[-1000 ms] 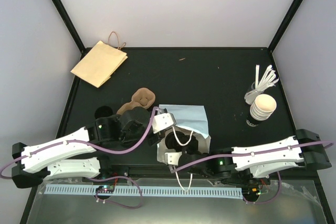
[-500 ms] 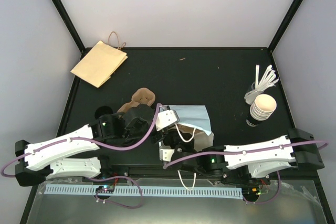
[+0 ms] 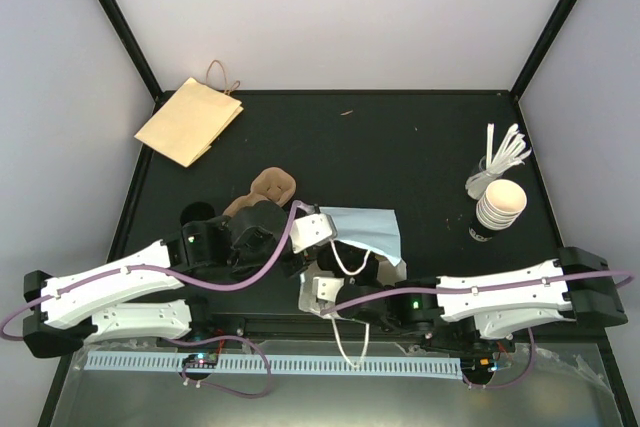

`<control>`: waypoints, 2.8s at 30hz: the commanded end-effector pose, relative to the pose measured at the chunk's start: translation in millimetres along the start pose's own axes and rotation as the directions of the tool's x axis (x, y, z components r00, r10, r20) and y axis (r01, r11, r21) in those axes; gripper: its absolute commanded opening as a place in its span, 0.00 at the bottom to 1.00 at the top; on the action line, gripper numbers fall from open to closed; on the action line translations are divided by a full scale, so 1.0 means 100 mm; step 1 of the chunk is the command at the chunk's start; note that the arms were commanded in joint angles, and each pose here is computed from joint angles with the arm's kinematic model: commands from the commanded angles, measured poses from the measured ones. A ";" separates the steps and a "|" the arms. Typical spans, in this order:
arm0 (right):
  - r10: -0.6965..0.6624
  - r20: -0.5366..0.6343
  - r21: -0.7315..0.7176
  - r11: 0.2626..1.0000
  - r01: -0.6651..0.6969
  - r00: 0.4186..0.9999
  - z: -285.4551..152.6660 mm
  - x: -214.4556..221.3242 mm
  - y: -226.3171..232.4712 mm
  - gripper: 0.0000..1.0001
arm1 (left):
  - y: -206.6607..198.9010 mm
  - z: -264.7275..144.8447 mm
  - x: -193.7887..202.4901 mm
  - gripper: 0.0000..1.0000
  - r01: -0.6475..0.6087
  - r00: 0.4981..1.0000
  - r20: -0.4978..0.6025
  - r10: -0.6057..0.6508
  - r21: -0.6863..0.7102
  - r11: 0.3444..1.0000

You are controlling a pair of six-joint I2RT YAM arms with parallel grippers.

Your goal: Pack the takeout coffee

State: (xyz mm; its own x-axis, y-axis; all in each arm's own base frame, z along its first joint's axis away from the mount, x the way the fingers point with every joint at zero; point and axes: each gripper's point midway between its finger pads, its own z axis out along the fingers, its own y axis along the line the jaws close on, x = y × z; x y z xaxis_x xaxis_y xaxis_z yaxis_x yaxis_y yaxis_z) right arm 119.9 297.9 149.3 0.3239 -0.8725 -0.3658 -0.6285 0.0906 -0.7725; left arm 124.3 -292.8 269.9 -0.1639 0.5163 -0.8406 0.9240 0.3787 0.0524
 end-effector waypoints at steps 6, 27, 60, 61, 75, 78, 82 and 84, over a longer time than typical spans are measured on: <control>0.052 0.025 0.079 0.995 -0.054 0.998 0.00 0.00 -0.20 0.59 | -0.14 -0.07 -0.11 0.02 -0.006 0.999 0.052 0.003 0.068 0.998; 0.051 -0.001 -0.113 0.992 -0.051 0.999 0.21 0.04 0.20 0.59 | -0.20 -0.07 -0.14 0.02 0.007 0.997 0.071 -0.014 0.093 0.996; -0.031 -0.083 -0.145 0.989 0.019 0.996 0.20 0.21 0.27 0.56 | -0.18 -0.10 -0.18 0.01 0.031 0.996 0.076 -0.037 0.076 0.997; -0.036 -0.086 -0.134 0.991 0.024 0.996 0.21 0.22 0.26 0.56 | -0.18 -0.10 -0.18 0.02 0.032 0.996 0.075 -0.038 0.078 0.996; 0.028 -0.066 -0.029 0.999 -0.030 0.997 0.13 0.16 -0.03 0.56 | -0.23 -0.09 -0.17 0.02 0.027 0.997 0.074 -0.035 0.102 0.994; 0.012 -0.077 -0.078 0.997 -0.018 0.997 0.15 0.18 0.08 0.56 | -0.22 -0.09 -0.17 0.02 0.027 0.997 0.075 -0.034 0.099 0.995; 0.005 -0.099 -0.137 0.990 -0.018 0.995 0.15 0.19 0.19 0.56 | -0.22 -0.09 -0.15 0.02 0.028 0.997 0.072 -0.035 0.096 0.995; -0.001 -0.112 -0.143 0.990 -0.015 0.994 0.15 0.21 0.20 0.56 | -0.22 -0.08 -0.14 0.02 0.028 0.997 0.068 -0.035 0.094 0.995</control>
State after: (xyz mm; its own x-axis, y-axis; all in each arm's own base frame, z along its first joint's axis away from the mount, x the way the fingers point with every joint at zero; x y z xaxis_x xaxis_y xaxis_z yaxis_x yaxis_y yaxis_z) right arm 128.8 301.0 137.1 0.2667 -0.8870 -0.3770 -0.6945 0.0943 -0.7133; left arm 109.6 -295.3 262.0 -0.1869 0.5189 -0.8341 0.9392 0.3434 0.0031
